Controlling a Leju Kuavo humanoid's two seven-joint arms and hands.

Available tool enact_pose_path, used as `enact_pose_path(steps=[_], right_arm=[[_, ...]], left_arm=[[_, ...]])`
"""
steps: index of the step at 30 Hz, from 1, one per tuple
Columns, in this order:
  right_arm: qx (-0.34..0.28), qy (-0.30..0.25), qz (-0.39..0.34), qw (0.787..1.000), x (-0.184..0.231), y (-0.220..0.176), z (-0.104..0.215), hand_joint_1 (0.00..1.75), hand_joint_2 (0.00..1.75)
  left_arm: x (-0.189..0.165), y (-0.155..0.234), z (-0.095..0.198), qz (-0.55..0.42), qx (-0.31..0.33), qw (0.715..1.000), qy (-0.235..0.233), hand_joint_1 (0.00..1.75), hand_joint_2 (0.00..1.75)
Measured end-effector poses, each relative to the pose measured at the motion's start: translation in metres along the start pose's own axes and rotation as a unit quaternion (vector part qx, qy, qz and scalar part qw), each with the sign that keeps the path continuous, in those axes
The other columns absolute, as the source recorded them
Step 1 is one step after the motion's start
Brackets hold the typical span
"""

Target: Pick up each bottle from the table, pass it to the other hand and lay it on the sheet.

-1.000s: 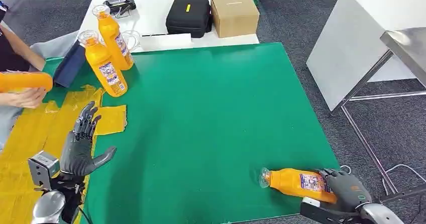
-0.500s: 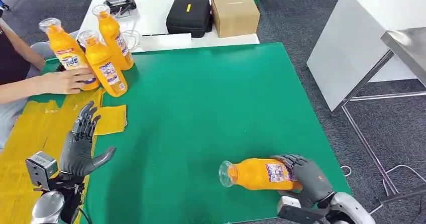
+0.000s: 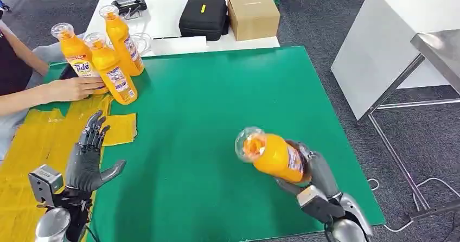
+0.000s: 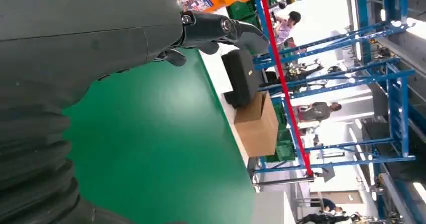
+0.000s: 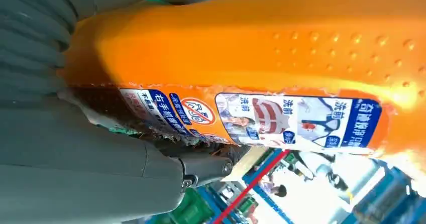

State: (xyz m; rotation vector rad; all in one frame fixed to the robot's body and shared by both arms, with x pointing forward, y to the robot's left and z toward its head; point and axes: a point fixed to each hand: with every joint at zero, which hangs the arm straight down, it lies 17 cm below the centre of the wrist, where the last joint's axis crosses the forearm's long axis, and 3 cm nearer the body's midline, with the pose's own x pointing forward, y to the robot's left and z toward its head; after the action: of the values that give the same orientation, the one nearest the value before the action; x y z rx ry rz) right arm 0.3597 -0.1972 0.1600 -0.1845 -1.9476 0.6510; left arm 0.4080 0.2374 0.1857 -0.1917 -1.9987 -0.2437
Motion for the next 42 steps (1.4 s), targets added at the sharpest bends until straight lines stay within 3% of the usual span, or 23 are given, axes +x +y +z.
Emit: enact_pose_path(steps=[6,11,18,22,32,42], right_arm=[[-0.044,-0.006,-0.103,0.994,0.007,0.015,-0.055,1.75,1.75],[-0.077,-0.023,-0.133,0.988,0.016,0.024,-0.091,1.75,1.75],[-0.044,-0.019,-0.160,0.986,0.027,0.075,-0.126,1.75,1.75],[-0.011,-0.017,-0.159,0.987,0.033,0.110,-0.136,1.75,1.75],[0.132,-0.084,-0.175,0.972,0.078,0.185,-0.129,1.75,1.75],[0.162,-0.094,-0.161,0.969,0.081,0.200,-0.126,1.75,1.75]], left_arm=[[0.009,-0.035,-0.024,0.000,-0.042,0.999,-0.014,0.00,1.75],[0.020,-0.072,-0.043,0.010,-0.087,0.996,-0.028,0.00,1.75],[0.036,-0.109,-0.064,0.039,-0.135,0.989,-0.052,0.00,1.75],[0.041,-0.122,-0.073,0.046,-0.153,0.985,-0.058,0.00,1.75],[0.036,-0.127,-0.085,0.071,-0.165,0.982,-0.052,0.00,1.75],[0.020,-0.127,-0.086,0.083,-0.169,0.982,-0.035,0.00,1.75]])
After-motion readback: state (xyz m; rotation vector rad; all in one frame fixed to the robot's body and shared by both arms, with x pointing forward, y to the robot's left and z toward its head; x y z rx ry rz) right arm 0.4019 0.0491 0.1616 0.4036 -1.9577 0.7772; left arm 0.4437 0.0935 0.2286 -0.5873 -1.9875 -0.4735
